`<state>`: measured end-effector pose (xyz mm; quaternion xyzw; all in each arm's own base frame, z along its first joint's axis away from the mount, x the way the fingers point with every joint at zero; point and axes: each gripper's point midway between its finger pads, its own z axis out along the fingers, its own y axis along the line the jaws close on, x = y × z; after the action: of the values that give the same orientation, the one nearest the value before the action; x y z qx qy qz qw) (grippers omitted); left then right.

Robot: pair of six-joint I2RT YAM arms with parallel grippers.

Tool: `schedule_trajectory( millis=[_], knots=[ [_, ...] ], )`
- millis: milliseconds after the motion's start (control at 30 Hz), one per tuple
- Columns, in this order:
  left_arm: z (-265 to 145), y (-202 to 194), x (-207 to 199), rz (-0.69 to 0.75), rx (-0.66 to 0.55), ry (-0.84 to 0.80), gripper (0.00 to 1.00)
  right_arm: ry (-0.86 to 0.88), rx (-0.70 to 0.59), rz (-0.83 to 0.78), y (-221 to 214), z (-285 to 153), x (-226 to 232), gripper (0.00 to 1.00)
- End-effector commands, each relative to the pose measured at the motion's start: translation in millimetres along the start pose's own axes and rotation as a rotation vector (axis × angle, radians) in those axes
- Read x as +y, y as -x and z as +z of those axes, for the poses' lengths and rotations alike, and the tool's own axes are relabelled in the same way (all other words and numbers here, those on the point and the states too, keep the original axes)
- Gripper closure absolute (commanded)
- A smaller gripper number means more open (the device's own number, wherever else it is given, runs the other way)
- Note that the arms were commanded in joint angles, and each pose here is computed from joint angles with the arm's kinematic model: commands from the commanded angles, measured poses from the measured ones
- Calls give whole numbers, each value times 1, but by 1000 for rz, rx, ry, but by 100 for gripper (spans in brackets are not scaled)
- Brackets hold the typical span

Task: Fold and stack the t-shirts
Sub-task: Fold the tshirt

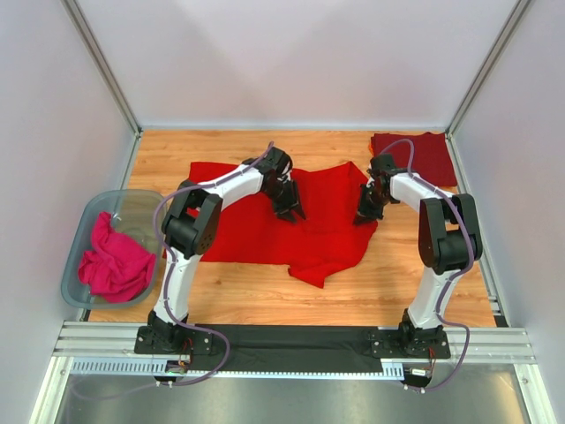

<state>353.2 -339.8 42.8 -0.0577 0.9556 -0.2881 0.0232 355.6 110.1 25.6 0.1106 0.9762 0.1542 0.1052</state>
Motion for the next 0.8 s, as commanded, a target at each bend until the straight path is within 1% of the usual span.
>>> schedule_trajectory(
  millis=[0,233,333,367,433,633,767],
  knots=[
    [6,-8,-2,-22,7,13,55,10,-40,-10,6,-4,4,100],
    [13,-10,-6,-74,10,20,59,17,-39,-11,1,-4,4,100],
    [16,-10,-7,-77,11,39,62,17,-39,-14,-1,-4,4,100],
    [18,-13,-2,-84,18,64,65,17,-39,-13,-1,-5,4,100],
    [20,-14,0,-93,23,78,67,18,-42,-15,-1,-6,4,100],
    [25,-17,1,-106,25,89,67,27,-52,-15,2,-10,6,100],
    [25,-14,-2,-104,18,87,71,30,-55,-21,1,-12,7,100]
  ],
)
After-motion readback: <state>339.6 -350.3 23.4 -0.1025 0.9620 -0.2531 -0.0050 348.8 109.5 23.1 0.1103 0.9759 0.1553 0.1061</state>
